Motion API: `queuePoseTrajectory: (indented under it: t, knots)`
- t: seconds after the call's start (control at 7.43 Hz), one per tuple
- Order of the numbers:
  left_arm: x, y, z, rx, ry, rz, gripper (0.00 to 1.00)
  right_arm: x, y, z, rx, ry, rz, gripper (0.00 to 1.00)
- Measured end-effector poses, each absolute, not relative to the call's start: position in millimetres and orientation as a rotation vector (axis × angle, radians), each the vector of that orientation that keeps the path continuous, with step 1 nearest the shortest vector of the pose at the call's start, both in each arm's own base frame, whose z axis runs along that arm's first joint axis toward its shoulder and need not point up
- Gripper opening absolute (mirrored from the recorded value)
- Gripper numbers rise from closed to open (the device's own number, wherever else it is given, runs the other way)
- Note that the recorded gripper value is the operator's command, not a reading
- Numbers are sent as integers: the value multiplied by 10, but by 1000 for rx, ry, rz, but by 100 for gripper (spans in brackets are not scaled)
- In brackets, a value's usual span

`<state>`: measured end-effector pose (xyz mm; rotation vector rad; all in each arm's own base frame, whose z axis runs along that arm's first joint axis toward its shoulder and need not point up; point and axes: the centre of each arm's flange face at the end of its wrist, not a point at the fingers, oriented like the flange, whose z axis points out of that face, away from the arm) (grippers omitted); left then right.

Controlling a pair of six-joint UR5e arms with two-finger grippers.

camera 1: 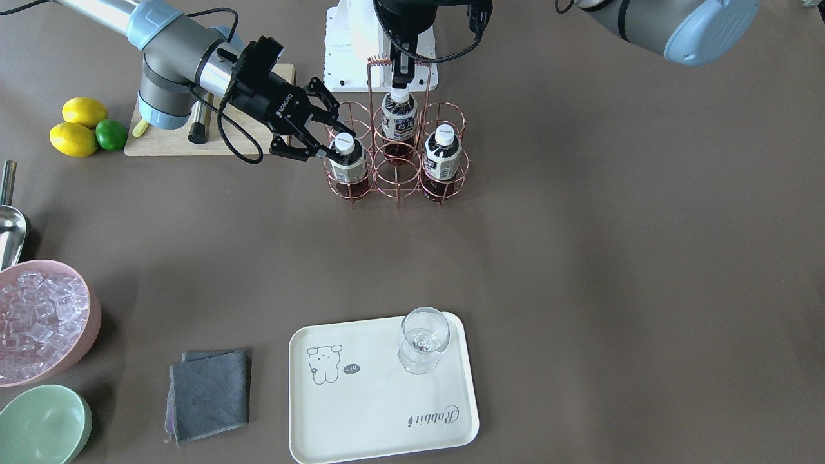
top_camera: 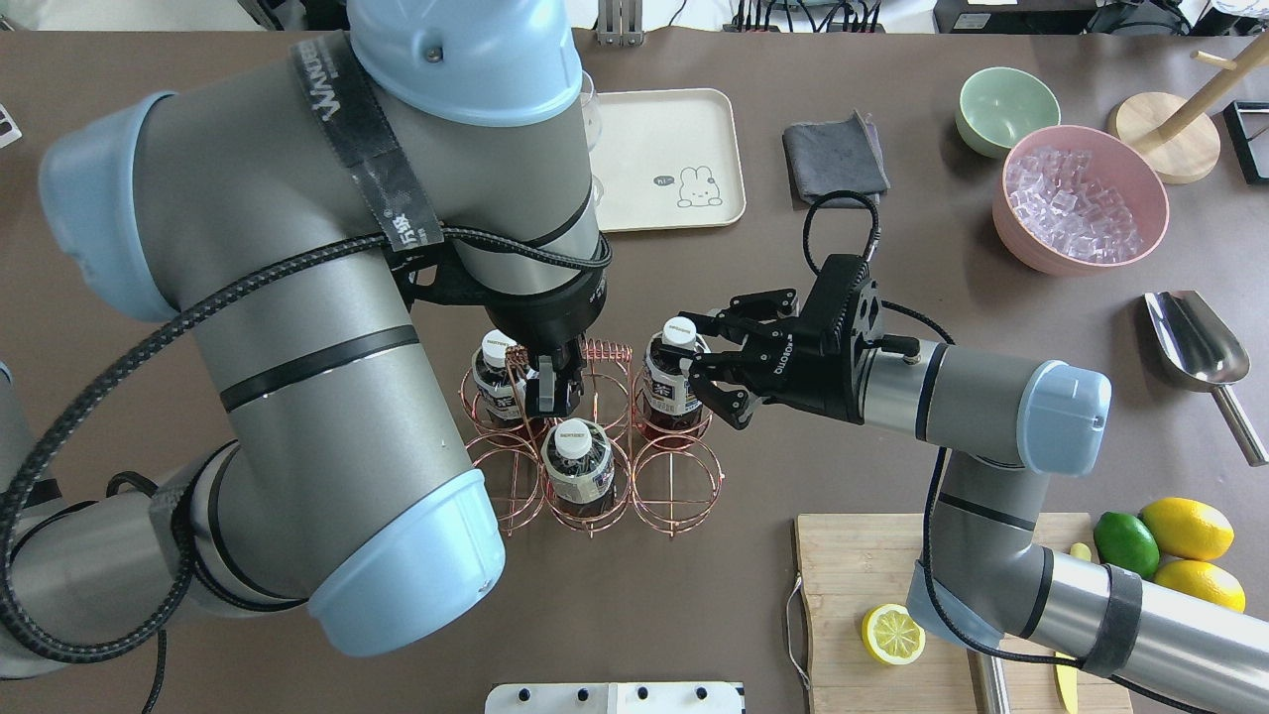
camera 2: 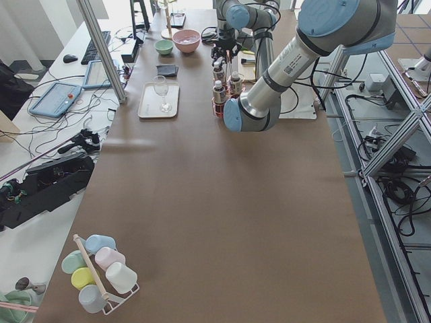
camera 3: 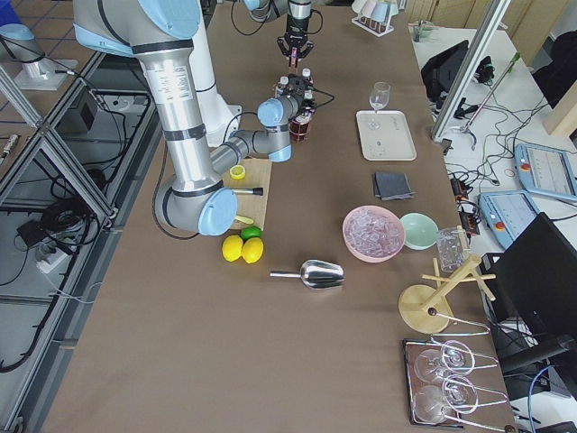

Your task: Take tea from basket to plate

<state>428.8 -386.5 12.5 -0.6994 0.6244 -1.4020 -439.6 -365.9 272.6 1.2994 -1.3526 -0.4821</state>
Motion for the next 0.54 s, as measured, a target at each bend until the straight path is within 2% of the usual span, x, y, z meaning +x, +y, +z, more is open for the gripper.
queuePoseTrajectory:
  t: [0.13, 0.27, 0.4, 0.54]
  knots:
    - [4283, -3865, 124, -700, 625, -1402, 0, -4399, -3659, 2725, 1300, -1351, -483, 27]
    - [4279, -3862, 117, -700, 627, -1401, 0, -4399, -3659, 2726, 1300, -1350, -484, 10]
    - [4275, -3859, 110, -700, 629, -1400, 0, -4396, -3662, 2726, 1301, -1349, -484, 0]
    - [4270, -3857, 108, -700, 630, -1400, 0, -4387, -3667, 2723, 1302, -1348, -483, 0]
